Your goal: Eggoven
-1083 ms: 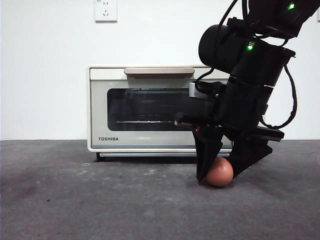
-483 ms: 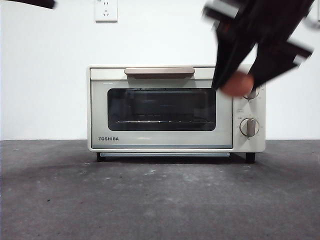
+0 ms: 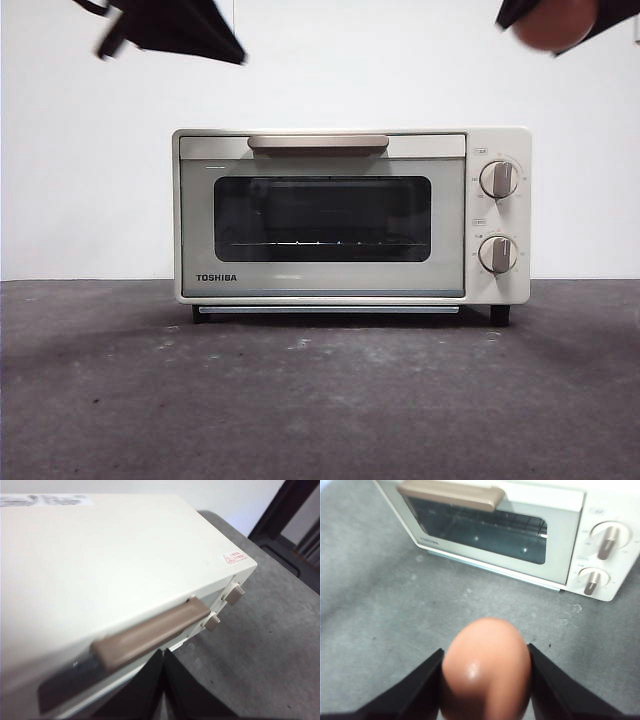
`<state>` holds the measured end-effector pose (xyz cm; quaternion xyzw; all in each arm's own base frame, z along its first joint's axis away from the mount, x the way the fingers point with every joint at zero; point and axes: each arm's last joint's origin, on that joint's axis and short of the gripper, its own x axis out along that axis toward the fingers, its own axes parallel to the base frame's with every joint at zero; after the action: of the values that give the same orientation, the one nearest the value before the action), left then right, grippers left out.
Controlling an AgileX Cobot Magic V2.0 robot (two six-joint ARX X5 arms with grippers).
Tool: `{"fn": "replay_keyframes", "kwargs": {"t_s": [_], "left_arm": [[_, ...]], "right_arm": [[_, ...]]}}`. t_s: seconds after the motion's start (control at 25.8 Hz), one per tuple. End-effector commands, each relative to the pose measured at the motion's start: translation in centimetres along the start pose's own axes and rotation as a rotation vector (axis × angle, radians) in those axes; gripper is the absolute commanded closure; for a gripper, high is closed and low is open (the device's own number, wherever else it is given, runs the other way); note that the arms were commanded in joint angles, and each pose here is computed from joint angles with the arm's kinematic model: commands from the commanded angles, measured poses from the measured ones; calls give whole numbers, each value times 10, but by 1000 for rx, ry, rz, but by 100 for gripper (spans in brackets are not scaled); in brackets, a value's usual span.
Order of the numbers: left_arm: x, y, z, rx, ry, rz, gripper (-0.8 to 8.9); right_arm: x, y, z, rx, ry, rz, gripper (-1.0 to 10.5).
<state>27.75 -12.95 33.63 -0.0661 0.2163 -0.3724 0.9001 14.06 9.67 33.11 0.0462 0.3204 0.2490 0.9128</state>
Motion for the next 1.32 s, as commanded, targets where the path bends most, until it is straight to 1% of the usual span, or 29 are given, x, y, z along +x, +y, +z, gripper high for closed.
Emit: {"fn": "replay_keyframes", "kwargs": {"t_s": [0.04,0.15,0.39,0.66,1.01,1.12,1.32], "left_arm": [[20,2,11,40,-4,10,806],[37,3,12,57,13,27,806],[60,3,8,81,46,26,806],[75,1,-2,146,76,98,806],[89,8,-11,140,106,119,806],[90,6,-15,135,138,116,806],[92,-5,-26,149,230,91,806]], "right_arm": [[-11,2,3,-18,-37,12,943],[-20,2,1,-19,-60,9,943],[-28,0,-1,-20,-75,-4,943],[-29,0,-2,-20,-78,-2,943],[-29,0,-3,-21,-67,3,943],[-29,0,-3,-30,-66,2,943],[-29,0,-3,-35,-66,1,943]]}}
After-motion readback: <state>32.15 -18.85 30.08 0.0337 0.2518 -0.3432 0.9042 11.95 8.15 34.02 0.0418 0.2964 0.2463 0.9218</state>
